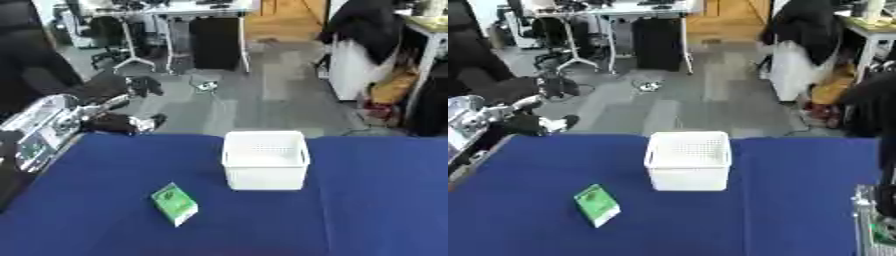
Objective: Pick up objects on the table and place them in the box.
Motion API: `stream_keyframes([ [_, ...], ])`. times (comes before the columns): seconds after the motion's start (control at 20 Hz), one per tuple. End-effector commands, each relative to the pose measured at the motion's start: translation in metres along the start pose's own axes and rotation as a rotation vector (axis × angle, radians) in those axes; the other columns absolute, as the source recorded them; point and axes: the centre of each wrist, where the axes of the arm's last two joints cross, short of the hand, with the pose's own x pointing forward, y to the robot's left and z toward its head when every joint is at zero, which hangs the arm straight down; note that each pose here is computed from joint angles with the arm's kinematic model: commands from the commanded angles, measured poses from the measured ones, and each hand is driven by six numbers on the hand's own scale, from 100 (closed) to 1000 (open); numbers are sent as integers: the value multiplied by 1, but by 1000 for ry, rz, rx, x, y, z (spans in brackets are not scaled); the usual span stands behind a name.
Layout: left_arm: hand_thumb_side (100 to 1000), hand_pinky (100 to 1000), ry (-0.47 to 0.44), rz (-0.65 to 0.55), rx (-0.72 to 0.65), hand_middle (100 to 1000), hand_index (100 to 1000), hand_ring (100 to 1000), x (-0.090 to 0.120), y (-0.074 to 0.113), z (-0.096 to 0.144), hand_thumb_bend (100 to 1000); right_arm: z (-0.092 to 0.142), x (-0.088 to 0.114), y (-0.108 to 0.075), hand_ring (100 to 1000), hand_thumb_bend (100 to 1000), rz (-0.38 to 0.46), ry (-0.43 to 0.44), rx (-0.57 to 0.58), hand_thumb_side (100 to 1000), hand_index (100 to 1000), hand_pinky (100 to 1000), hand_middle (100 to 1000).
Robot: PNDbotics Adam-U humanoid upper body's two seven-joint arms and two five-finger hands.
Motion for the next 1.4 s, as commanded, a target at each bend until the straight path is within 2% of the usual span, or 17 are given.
stream_keyframes([
  [0.05,1000,646,8,-34,20,891,903,764,-5,16,2,210,-6,3,-1,100,177,-7,-26,-12,1000,406,100,100],
  [0.55,1000,652,6,-42,6,891,904,767,-7,15,0,224,-6,3,-1,100,177,-9,-26,-13,1000,406,100,100],
  [0.7,997,688,-19,-70,-21,890,906,786,-7,16,-2,300,-6,3,-1,100,178,-9,-25,-13,1000,406,100,100],
  [1.0,906,756,-116,-212,-144,877,910,823,-5,17,-11,393,-6,4,0,100,177,-13,-24,-15,1000,407,100,100],
  [1.4,857,827,-194,-312,-293,883,942,868,-12,1,-30,469,-7,5,2,100,179,-19,-23,-12,1000,407,100,100],
])
